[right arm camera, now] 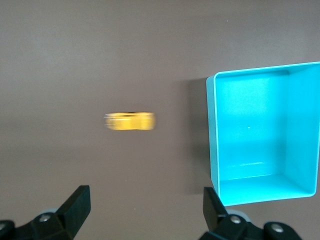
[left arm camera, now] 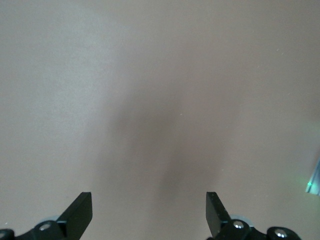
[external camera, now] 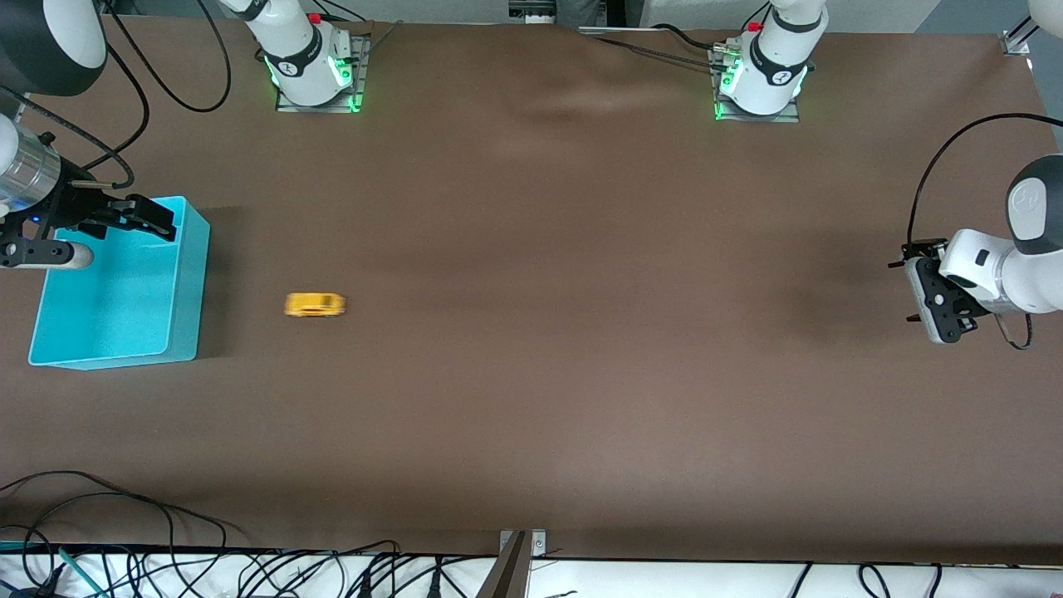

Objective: Wind up and store yellow beetle car
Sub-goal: 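Open the left gripper to release the car and raise the left gripper, then move the open right gripper down over the car beside the bin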

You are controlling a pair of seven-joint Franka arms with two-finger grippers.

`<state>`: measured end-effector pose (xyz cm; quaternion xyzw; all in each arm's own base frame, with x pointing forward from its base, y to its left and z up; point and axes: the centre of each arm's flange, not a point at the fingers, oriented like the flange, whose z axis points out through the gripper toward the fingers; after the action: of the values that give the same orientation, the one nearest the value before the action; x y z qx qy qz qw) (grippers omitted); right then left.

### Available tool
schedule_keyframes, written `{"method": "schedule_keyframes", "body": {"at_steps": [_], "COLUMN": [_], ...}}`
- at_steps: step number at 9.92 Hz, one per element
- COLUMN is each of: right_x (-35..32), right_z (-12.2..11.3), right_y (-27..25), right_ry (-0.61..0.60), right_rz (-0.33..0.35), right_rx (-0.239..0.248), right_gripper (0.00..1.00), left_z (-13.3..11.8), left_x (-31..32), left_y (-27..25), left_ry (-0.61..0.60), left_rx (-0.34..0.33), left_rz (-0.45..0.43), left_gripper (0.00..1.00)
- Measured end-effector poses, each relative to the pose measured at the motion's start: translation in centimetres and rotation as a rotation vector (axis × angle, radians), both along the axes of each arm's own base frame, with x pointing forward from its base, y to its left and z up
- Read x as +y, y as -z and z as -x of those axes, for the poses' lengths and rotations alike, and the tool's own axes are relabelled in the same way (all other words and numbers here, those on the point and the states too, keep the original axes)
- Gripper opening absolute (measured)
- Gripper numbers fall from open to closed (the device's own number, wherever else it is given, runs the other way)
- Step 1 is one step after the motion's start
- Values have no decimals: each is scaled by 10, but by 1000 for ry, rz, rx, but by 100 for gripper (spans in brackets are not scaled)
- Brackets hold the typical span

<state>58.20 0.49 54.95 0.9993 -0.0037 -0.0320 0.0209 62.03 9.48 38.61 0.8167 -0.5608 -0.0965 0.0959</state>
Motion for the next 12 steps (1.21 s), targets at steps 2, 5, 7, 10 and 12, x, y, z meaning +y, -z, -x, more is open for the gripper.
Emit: {"method": "schedule_keyframes", "body": {"at_steps": [2, 5, 7, 10, 12], "right_x": [0, -1, -3, -12, -22], "right_z": [0, 0, 1, 2, 1], "right_y": [0, 0, 2, 12, 30], "right_ry": [0, -21, -114, -416, -710], "right_rz": [0, -1, -8, -36, -73], "right_rx": [1, 3, 19, 63, 107], "right_gripper": [100, 100, 100, 100, 100], "left_z": [-5, -10, -11, 3, 21], "left_x": [-24, -46, -63, -100, -125], "left_y": [-24, -68, -97, -145, -191], "left_ry": [-55, -180, -273, -466, -647], "left_rx": [29, 40, 16, -16, -77], "left_rz": [-29, -81, -116, -145, -170], "left_gripper": [100, 100, 100, 100, 100]}}
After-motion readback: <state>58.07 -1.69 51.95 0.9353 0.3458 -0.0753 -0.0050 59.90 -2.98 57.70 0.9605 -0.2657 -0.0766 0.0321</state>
